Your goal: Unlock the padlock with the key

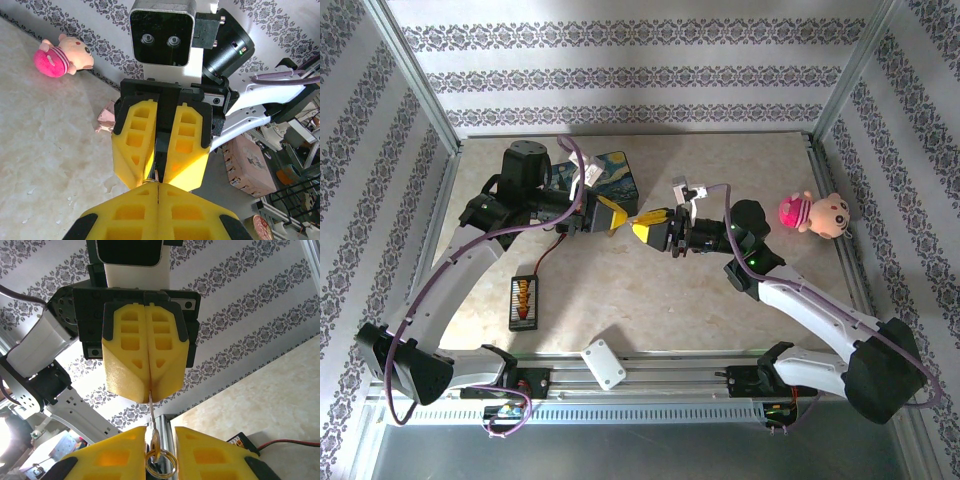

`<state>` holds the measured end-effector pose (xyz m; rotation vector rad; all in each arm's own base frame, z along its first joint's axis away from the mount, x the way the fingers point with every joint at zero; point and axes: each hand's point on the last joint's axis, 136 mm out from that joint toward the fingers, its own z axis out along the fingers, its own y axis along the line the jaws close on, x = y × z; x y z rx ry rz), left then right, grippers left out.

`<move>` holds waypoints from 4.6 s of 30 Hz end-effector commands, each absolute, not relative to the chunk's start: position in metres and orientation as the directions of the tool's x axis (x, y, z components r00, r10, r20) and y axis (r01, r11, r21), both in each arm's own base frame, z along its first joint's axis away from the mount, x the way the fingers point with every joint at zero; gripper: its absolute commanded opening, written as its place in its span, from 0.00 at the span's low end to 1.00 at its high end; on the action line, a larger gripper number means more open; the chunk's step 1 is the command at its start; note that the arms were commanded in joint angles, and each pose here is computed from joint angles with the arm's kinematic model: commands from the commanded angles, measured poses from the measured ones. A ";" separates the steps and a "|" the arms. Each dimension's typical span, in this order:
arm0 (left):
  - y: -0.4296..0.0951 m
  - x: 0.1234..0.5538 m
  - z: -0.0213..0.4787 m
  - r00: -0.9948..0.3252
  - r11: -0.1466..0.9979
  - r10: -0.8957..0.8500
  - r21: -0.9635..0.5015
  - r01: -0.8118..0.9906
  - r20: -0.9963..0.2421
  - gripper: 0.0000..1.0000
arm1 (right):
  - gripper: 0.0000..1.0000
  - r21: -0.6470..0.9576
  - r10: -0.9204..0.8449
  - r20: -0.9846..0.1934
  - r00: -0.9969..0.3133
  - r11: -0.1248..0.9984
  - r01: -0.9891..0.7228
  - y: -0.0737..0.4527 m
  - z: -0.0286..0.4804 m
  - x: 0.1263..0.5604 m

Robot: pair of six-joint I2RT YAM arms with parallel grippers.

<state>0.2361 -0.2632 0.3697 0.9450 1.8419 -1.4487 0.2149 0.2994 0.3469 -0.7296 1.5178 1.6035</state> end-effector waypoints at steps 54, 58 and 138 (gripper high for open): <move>-0.177 0.374 0.157 -0.606 0.957 -0.290 -0.201 -0.211 -0.741 1.00 | 0.00 0.699 0.354 -0.678 -0.645 0.582 -0.415 0.204 0.207 0.283; -0.184 0.392 0.126 -0.627 0.955 -0.279 -0.139 -0.263 -0.727 0.99 | 0.00 0.695 0.369 -0.666 -0.648 0.622 -0.360 0.195 0.194 0.287; -0.180 0.429 0.027 -0.699 0.917 -0.337 -0.050 -0.397 -0.631 0.36 | 0.00 0.671 0.388 -0.631 -0.672 0.708 -0.220 0.174 0.162 0.306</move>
